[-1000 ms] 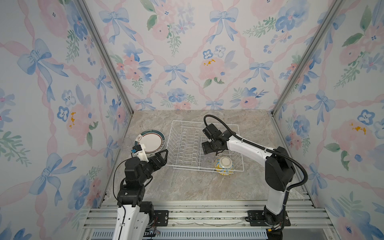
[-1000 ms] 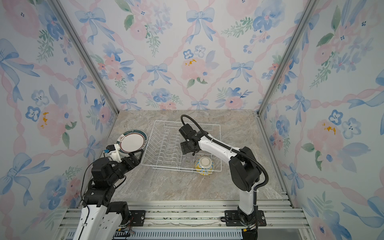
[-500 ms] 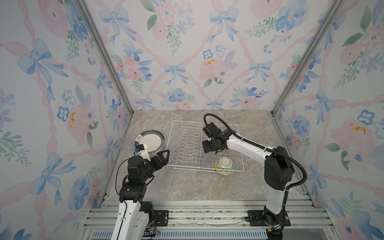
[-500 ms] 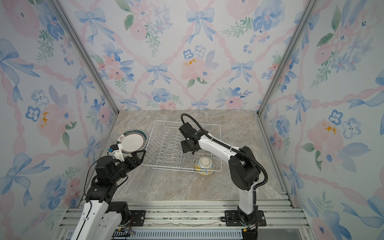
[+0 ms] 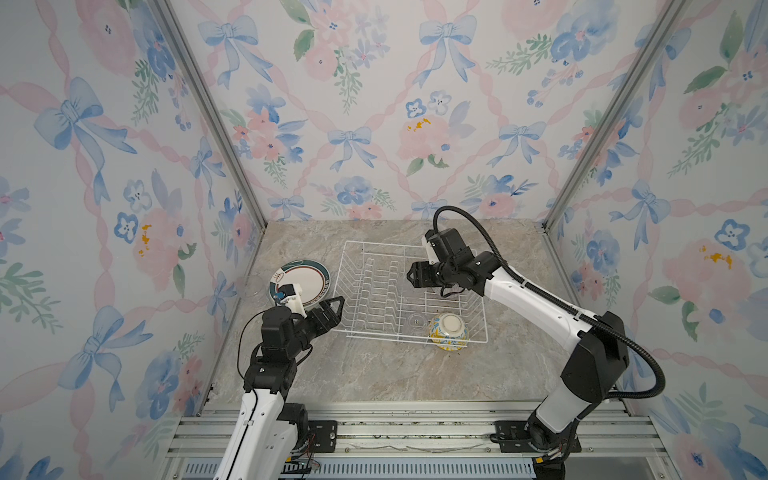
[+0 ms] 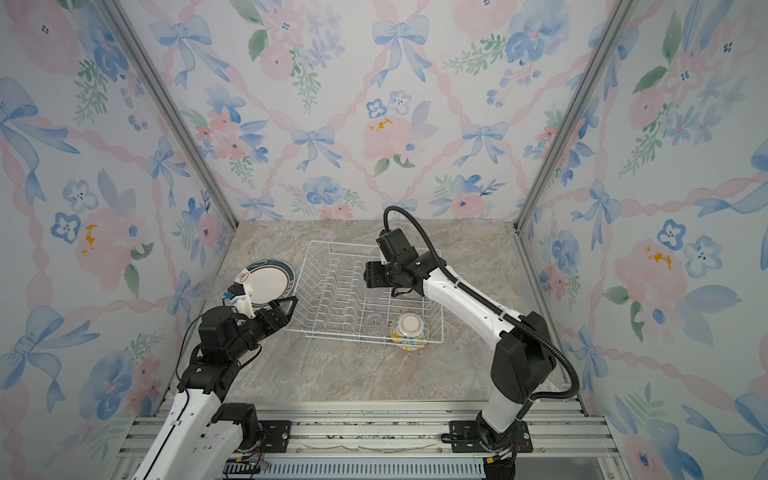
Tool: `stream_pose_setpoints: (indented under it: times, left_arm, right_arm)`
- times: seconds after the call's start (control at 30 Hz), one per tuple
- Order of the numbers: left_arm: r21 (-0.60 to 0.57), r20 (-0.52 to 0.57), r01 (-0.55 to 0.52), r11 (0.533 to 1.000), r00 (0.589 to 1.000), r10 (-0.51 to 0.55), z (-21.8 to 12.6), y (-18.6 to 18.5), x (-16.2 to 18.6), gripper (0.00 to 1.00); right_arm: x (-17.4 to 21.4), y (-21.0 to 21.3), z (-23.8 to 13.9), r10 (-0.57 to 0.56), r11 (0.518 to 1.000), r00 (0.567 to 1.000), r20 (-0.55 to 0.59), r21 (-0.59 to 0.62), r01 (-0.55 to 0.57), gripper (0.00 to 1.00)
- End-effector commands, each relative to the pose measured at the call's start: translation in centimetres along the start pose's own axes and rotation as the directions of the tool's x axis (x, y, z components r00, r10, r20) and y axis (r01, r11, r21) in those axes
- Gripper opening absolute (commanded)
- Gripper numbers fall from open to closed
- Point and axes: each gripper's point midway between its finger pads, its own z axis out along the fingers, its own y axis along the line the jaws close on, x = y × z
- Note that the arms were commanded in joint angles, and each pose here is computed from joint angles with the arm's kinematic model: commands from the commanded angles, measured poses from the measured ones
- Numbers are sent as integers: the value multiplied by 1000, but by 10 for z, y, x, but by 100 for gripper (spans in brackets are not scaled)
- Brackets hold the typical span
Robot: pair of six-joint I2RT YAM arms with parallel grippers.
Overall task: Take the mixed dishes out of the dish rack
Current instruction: 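Lift the clear cup toward the left gripper while the left gripper reaches to it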
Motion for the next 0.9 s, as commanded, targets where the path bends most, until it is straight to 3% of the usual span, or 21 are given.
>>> stream_pose_setpoints:
  times: [0.0,0.47,0.87]
  left_arm:
    - [59,8,-44,997,999,43,7,-22,-13,98]
    - [272,-113,-104,957,984,139,67,-103,0,98]
    - [445,-83,-130,886,979,185,72,-149,10,98]
  right_arm:
    - [-22,17,-21,86,987,993,76,-140,-75,56]
    - [-47,32,-42,240,918,967,88,-345,-196,53]
    - [-47,41,-53,311,850,949,47,-461,-256,52]
